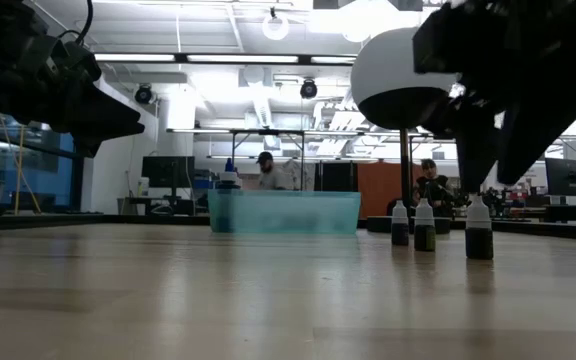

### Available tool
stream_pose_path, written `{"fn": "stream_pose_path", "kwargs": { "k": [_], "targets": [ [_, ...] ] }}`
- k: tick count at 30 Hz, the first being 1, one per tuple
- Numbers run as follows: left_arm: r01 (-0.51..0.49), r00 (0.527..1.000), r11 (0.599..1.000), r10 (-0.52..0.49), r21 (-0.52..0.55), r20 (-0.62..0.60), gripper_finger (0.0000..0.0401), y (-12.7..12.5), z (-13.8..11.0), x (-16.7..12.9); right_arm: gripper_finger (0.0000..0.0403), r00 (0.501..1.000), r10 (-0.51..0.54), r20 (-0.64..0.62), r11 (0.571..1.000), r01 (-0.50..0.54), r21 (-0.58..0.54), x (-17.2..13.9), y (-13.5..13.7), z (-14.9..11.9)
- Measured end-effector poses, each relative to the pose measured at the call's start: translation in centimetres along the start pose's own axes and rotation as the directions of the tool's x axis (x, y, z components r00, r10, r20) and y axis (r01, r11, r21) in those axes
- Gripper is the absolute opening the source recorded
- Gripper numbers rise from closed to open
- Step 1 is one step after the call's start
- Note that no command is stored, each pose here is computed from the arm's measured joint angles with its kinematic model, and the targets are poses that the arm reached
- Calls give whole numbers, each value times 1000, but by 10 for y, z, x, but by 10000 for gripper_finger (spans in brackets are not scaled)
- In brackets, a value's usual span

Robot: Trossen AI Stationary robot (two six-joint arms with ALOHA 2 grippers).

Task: Pick & Place food coloring
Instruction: Put the small black food coloring bottle into the green bin

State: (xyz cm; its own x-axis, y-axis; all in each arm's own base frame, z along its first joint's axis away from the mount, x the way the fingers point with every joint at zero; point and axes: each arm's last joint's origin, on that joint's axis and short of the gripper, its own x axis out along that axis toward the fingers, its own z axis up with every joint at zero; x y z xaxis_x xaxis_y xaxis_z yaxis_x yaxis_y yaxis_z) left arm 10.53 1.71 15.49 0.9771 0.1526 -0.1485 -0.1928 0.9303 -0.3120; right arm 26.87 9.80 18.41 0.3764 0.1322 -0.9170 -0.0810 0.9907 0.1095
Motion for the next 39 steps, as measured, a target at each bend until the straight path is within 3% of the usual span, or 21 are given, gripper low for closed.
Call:
{"fn": "stream_pose_path", "kwargs": {
  "k": [11, 22, 39],
  "targets": [
    [0, 1000, 1000, 0, 0, 0, 127, 0, 0, 0, 189, 998, -31, -46, 998, 34, 49, 24, -1, -1],
    [0, 1000, 1000, 0, 0, 0, 127, 0, 0, 0, 186, 998, -56, -35, 996, 58, 73, 25, -2, 0],
    [0, 1000, 1000, 0, 0, 0, 127, 0, 0, 0, 102, 997, -58, -48, 995, 62, 78, 25, -2, -1]
  ]
}}
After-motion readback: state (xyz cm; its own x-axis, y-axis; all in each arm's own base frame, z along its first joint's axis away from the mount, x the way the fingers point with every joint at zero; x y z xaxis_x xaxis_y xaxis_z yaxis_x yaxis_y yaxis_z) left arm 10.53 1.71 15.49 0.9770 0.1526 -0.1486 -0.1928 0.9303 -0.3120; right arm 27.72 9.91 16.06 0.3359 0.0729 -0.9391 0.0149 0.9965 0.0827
